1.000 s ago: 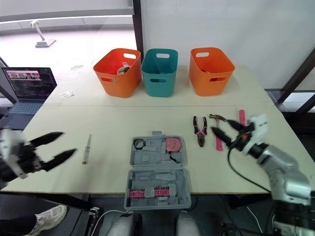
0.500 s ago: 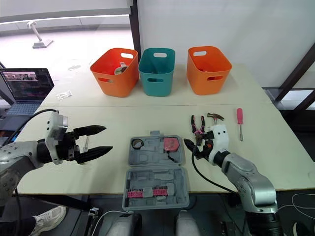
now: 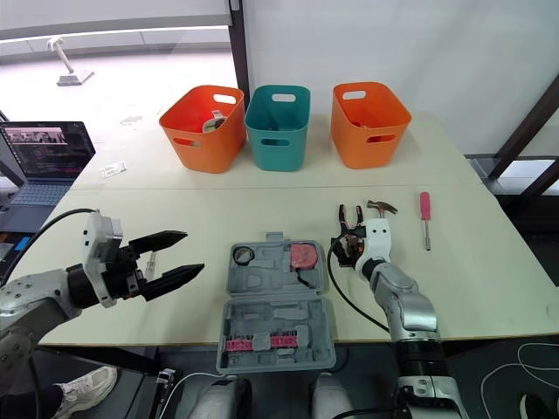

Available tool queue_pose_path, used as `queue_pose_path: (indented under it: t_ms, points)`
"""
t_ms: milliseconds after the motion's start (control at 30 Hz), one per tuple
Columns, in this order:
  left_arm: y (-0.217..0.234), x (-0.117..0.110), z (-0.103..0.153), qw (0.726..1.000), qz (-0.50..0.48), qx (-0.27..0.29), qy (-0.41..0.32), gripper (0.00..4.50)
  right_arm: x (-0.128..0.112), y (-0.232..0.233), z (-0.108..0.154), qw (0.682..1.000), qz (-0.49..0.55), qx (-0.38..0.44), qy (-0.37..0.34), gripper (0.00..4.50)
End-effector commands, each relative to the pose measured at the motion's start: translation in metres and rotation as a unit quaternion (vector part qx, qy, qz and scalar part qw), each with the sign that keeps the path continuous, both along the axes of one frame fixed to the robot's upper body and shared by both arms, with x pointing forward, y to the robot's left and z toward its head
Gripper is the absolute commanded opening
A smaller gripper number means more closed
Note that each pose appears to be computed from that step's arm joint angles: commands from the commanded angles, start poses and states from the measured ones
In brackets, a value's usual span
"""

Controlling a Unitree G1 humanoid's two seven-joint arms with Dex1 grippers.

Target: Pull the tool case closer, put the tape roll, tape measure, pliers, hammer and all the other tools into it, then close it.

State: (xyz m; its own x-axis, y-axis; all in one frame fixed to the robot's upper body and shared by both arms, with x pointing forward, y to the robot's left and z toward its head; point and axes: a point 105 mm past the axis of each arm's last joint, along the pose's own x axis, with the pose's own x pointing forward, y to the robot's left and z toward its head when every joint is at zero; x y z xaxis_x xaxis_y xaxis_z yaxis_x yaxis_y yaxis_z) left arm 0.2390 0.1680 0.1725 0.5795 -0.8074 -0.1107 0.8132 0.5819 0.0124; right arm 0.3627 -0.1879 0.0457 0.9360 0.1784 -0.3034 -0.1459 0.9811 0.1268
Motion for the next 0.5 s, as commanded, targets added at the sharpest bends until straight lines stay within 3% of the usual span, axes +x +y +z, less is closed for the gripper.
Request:
queue_pose_path:
  t_ms: [33,133,167,267,400,500]
  points:
    - [0.000,-0.004,0.008,1.000,0.001,-0.001,-0.016,4.50,0.004,0.002,0.006,1.000,0.004,-0.005,-0.022,4.47]
    - [0.002,-0.004,0.006,1.000,0.005,0.006,-0.014,4.50,0.003,0.004,0.001,1.000,0.004,-0.011,-0.018,4.47]
    - [0.003,-0.004,0.007,1.000,0.007,0.005,-0.015,4.50,0.004,0.002,0.000,1.000,-0.007,-0.007,-0.020,4.23]
    - [0.003,-0.003,0.007,1.000,0.007,0.001,-0.017,4.50,0.005,-0.001,-0.004,1.000,-0.021,-0.001,-0.022,3.19]
    - [0.001,-0.004,0.005,1.000,0.002,0.002,-0.015,4.50,0.005,-0.002,-0.008,0.999,-0.025,-0.005,-0.021,1.12]
    - [0.001,-0.004,0.004,1.000,0.001,0.003,-0.015,4.50,0.005,-0.002,-0.005,0.999,-0.024,-0.003,-0.028,0.95]
